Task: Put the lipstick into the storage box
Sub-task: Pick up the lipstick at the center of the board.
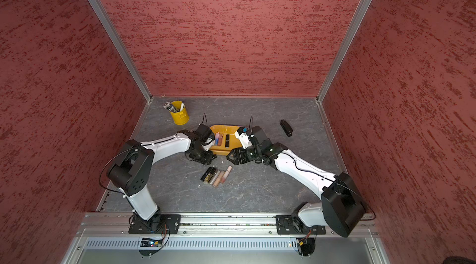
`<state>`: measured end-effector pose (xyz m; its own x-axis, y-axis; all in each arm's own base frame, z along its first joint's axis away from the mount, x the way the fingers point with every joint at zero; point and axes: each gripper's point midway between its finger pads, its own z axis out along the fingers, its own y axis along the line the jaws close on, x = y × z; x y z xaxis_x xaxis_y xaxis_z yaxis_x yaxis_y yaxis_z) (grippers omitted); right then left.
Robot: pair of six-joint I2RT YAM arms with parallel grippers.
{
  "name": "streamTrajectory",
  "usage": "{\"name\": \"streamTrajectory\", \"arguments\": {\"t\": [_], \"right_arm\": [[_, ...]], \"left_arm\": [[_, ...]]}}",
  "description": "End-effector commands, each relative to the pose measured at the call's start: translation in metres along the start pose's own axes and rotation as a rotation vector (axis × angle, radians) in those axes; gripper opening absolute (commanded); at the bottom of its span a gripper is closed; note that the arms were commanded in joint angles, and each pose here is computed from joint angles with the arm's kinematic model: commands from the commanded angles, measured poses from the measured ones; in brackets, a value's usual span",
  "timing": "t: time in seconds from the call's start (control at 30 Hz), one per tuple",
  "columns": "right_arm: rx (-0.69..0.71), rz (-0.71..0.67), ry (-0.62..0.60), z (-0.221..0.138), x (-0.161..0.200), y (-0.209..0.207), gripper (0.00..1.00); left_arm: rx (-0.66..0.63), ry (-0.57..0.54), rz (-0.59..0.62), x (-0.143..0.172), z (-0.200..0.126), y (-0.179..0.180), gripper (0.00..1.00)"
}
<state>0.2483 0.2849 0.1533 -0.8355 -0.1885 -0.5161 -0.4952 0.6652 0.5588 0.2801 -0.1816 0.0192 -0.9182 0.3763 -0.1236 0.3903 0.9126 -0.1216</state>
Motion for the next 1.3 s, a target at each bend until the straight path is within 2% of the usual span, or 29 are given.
{"name": "streamTrajectory", "arguments": {"t": [0.0, 0.33, 0.5, 0.7, 0.87, 0.97, 1.27], "right_arm": [[0.025, -0.005, -0.013, 0.001, 0.0, -0.004, 0.78], [0.024, -0.007, -0.028, -0.003, -0.003, -0.003, 0.78], [0.019, -0.011, -0.035, -0.005, -0.004, 0.0, 0.78], [0.001, -0.005, -0.042, -0.007, -0.006, 0.004, 0.78], [-0.034, 0.003, -0.052, -0.008, -0.012, 0.012, 0.78], [-0.065, 0.006, -0.055, -0.007, -0.018, 0.02, 0.78], [-0.272, 0.016, -0.09, -0.005, -0.052, 0.062, 0.78]], "left_arm": [[-0.014, 0.043, 0.012, 0.006, 0.003, 0.0, 0.39], [-0.01, 0.106, 0.004, 0.023, 0.005, -0.002, 0.26], [-0.005, 0.1, -0.013, 0.026, -0.001, -0.002, 0.26], [0.017, 0.043, -0.056, 0.025, -0.026, -0.001, 0.25], [0.051, -0.05, -0.122, 0.024, -0.06, 0.009, 0.24], [0.12, -0.142, -0.17, 0.02, -0.087, 0.01, 0.25], [0.521, -0.459, -0.183, 0.001, -0.171, -0.033, 0.25]]}}
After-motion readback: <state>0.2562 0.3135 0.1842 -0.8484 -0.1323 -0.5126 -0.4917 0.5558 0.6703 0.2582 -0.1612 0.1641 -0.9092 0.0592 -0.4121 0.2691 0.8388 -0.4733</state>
